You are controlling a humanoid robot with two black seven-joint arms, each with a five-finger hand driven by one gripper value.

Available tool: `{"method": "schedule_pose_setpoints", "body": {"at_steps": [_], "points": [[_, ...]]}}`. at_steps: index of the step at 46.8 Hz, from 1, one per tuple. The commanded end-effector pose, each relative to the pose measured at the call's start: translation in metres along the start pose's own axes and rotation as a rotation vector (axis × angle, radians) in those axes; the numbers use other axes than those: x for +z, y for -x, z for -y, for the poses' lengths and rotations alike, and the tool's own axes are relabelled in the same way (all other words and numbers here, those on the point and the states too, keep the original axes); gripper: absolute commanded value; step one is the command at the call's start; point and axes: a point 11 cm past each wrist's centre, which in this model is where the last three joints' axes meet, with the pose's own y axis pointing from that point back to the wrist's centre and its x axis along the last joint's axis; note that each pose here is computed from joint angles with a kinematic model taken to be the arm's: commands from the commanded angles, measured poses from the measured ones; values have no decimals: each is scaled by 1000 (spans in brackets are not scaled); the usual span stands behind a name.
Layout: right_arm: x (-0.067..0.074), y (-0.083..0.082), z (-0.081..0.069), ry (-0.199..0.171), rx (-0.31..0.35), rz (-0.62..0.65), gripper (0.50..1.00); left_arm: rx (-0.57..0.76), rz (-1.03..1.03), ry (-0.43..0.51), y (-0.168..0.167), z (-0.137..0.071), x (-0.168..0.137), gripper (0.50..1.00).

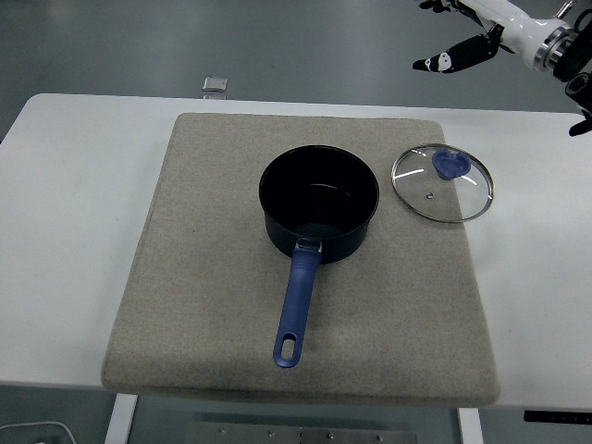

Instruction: Lift the pot lid and place it to the right of the pot.

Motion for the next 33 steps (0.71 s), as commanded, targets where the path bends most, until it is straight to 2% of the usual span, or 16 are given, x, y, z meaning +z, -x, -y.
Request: {"method": "schedule_pose_setpoints", "body": {"at_steps": [1,3,10,15,22,26,33], "points": [[6,0,-3,0,41,77,899,0,0,0,0,0,0,1000],[7,1,-3,5,57,106,901,0,0,0,0,0,0,1000],[15,4,-1,72,86,181,901,0,0,0,0,0,0,1000],[35,11,-7,180,110,266,901,0,0,0,0,0,0,1000],[52,14,-12,297,173,426,901,0,0,0,0,0,0,1000],[55,14,-13,304,191,467,901,0,0,0,0,0,0,1000],[63,24,-17,315,185,502,901,0,0,0,0,0,0,1000]]}}
